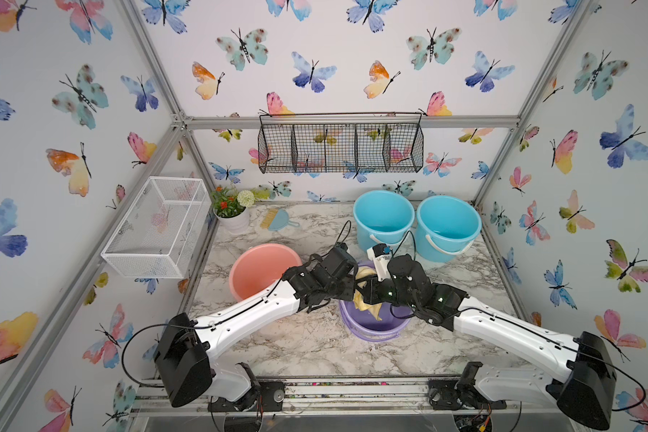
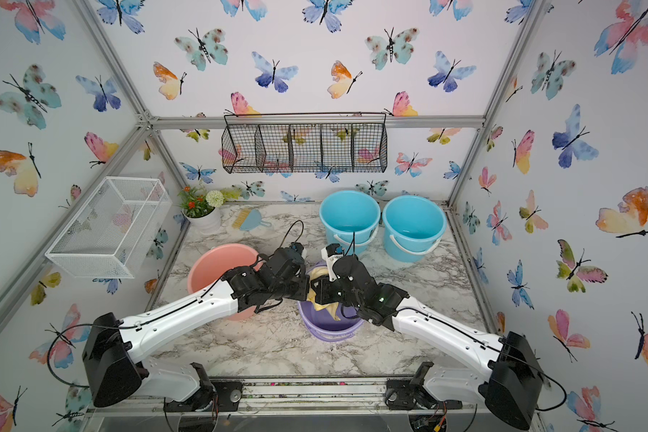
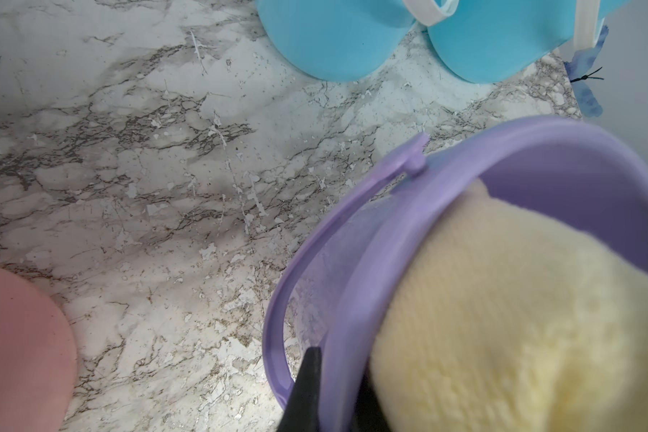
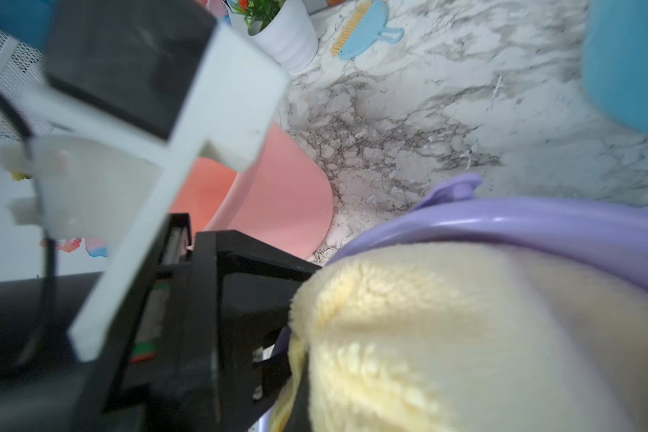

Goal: Wipe the inside of the bucket with a cloth
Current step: Wipe the dirt from the inside of the bucket.

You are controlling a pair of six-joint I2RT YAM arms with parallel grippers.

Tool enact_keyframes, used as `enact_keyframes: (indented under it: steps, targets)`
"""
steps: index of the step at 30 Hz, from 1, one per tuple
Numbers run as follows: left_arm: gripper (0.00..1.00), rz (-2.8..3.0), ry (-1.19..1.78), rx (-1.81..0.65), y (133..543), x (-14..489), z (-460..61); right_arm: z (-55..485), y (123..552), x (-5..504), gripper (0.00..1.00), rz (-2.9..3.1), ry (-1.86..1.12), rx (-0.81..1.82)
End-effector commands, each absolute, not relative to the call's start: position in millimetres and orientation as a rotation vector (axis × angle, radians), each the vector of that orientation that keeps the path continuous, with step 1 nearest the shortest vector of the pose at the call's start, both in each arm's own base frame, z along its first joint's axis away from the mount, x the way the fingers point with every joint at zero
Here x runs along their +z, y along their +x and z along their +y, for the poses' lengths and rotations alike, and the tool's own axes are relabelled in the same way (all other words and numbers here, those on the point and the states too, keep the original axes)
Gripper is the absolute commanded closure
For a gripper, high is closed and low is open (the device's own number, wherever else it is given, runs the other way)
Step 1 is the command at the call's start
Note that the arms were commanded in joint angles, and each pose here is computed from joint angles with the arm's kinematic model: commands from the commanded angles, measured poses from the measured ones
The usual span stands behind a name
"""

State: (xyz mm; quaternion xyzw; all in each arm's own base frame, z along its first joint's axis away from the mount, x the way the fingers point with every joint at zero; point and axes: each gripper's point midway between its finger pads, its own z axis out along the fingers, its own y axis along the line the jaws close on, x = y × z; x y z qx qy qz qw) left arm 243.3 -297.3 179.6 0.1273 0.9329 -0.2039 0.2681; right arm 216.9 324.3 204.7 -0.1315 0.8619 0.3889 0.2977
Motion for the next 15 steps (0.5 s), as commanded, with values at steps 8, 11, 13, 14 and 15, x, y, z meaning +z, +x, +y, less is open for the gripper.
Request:
enact_keyframes:
  steps: [8, 11, 13, 14, 15]
  targets:
    - [1.00, 2.508, 0.360, -0.614, 236, 184, -302, 327, 204, 110, 0.98, 2.530, -0.235, 1.045]
    - [1.00, 2.506, 0.368, -0.620, 235, 184, -303, 316, 209, 73, 0.98, 2.625, -0.274, 0.847]
    - [1.00, 2.511, 0.377, -0.622, 235, 183, -304, 314, 210, 55, 0.98, 2.682, -0.316, 0.760]
    - [1.00, 2.512, 0.380, -0.623, 234, 183, -304, 314, 210, 47, 0.98, 2.708, -0.335, 0.727]
    - [1.00, 2.514, 0.383, -0.624, 234, 183, -305, 315, 210, 42, 0.98, 2.725, -0.349, 0.710]
